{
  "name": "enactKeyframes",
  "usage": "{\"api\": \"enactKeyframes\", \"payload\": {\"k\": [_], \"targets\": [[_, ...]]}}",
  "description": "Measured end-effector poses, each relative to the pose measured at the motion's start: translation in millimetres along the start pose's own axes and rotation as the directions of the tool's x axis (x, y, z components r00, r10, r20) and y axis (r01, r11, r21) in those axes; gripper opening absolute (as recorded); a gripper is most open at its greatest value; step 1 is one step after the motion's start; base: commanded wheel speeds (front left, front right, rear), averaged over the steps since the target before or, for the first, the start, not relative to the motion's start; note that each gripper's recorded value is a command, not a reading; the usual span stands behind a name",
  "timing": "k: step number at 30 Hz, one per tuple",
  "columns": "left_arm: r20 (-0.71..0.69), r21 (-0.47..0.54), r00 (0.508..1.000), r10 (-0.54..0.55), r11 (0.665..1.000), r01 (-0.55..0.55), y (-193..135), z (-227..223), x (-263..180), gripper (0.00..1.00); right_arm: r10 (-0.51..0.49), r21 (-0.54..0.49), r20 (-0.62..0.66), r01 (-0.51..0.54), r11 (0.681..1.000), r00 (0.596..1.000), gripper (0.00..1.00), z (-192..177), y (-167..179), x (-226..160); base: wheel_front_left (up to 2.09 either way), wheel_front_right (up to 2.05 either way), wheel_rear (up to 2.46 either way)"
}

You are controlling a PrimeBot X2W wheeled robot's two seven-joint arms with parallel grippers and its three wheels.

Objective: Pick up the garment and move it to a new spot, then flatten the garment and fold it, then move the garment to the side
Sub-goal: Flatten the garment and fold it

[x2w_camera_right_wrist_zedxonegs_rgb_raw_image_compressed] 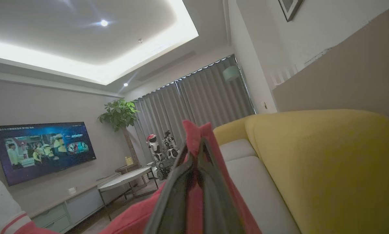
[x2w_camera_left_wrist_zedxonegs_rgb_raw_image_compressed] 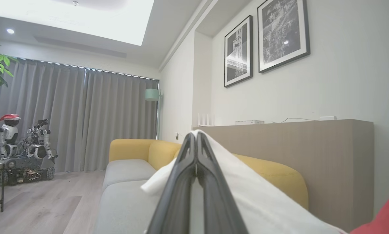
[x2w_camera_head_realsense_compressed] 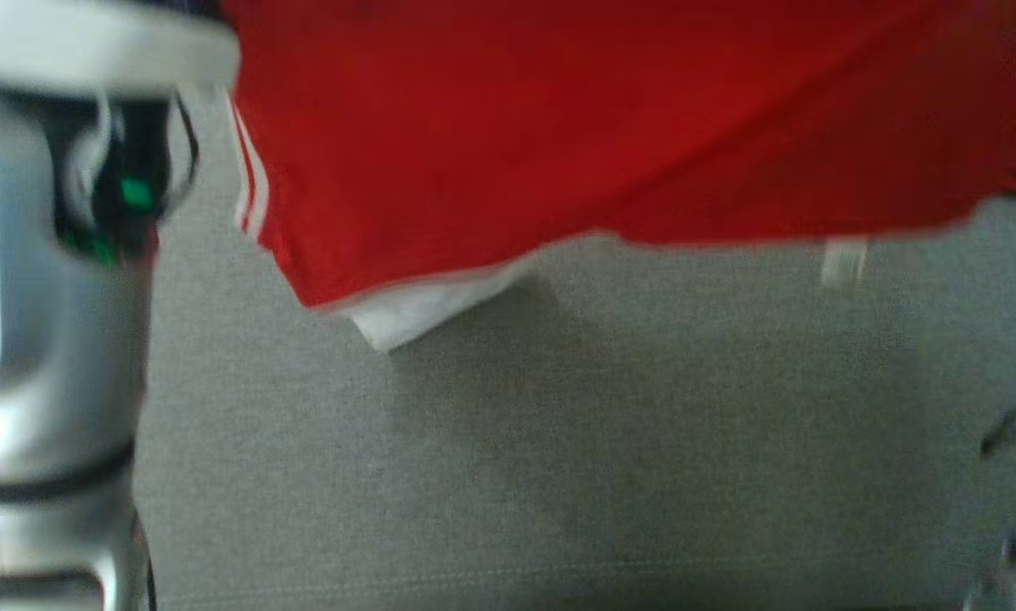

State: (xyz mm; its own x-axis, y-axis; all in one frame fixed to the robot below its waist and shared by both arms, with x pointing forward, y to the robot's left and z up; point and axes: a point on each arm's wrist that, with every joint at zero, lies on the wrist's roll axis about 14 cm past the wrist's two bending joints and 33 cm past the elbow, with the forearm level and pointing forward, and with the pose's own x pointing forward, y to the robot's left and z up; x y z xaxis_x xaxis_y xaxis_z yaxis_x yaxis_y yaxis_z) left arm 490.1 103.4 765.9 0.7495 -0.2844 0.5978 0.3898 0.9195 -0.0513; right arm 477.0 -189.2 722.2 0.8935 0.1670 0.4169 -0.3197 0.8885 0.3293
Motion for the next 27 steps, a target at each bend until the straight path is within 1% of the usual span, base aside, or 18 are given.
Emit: {"api": "enactKeyframes", "payload": {"k": [5,6,10,13,14,16,17,19,20,23,25,26,27], "targets": [[0.007,0.000,1.000,0.003,1.000,-0.003,15,-19,47,0.00,0.051,0.018,0.036,-0.052,0.998,0.998,0.00,1,4,61,0.00,0.00,0.00],[0.007,0.000,1.000,0.003,1.000,-0.003,15,-19,47,0.00,0.051,0.018,0.036,-0.052,0.998,0.998,0.00,1,4,61,0.00,0.00,0.00],[0.031,0.049,0.999,0.033,0.998,-0.034,35,-29,79,0.00,0.092,0.007,0.047,-0.092,0.996,0.995,0.00,-12,16,102,0.00,0.00,0.00],[0.020,0.094,0.999,0.041,0.995,-0.043,42,-39,93,0.00,0.110,-0.063,0.046,-0.107,0.992,0.993,0.00,-23,23,120,0.00,0.00,0.00],[0.015,0.112,0.999,0.040,0.993,-0.041,43,-42,97,0.00,0.114,-0.113,0.038,-0.109,0.988,0.993,0.00,-28,24,126,0.00,0.00,0.00],[-0.006,0.148,0.999,0.038,0.988,-0.036,45,-51,104,0.00,0.113,-0.178,0.020,-0.108,0.978,0.993,0.00,-41,22,136,0.00,0.00,0.00],[-0.024,0.164,0.999,0.039,0.986,-0.035,46,-58,106,0.00,0.117,-0.232,-0.003,-0.115,0.966,0.993,0.00,-50,22,140,0.00,0.00,0.00],[-0.071,0.191,0.997,0.043,0.981,-0.028,49,-77,107,0.00,0.103,-0.279,-0.043,-0.111,0.954,0.994,0.00,-71,15,147,0.00,0.00,0.00],[-0.107,0.196,0.993,0.050,0.980,-0.029,51,-92,104,0.00,0.087,-0.305,-0.084,-0.109,0.946,0.993,0.00,-86,9,148,0.00,0.00,0.00],[-0.225,0.175,0.972,0.075,0.984,-0.036,53,-143,85,0.00,0.028,-0.342,-0.210,-0.100,0.935,0.977,0.00,-140,-14,140,0.00,0.00,0.00],[-0.326,0.167,0.941,0.088,0.985,-0.035,54,-183,62,0.00,-0.003,-0.350,-0.294,-0.105,0.931,0.956,0.00,-176,-24,129,0.00,0.00,0.00],[-0.378,0.148,0.920,0.106,0.988,-0.053,56,-204,47,0.00,-0.015,-0.357,-0.335,-0.112,0.927,0.942,0.00,-193,-29,123,0.00,0.00,0.00],[-0.487,0.132,0.863,0.134,0.988,-0.079,62,-244,10,0.00,-0.046,-0.349,-0.398,-0.105,0.931,0.916,0.00,-221,-39,110,0.00,0.00,0.00]]}}
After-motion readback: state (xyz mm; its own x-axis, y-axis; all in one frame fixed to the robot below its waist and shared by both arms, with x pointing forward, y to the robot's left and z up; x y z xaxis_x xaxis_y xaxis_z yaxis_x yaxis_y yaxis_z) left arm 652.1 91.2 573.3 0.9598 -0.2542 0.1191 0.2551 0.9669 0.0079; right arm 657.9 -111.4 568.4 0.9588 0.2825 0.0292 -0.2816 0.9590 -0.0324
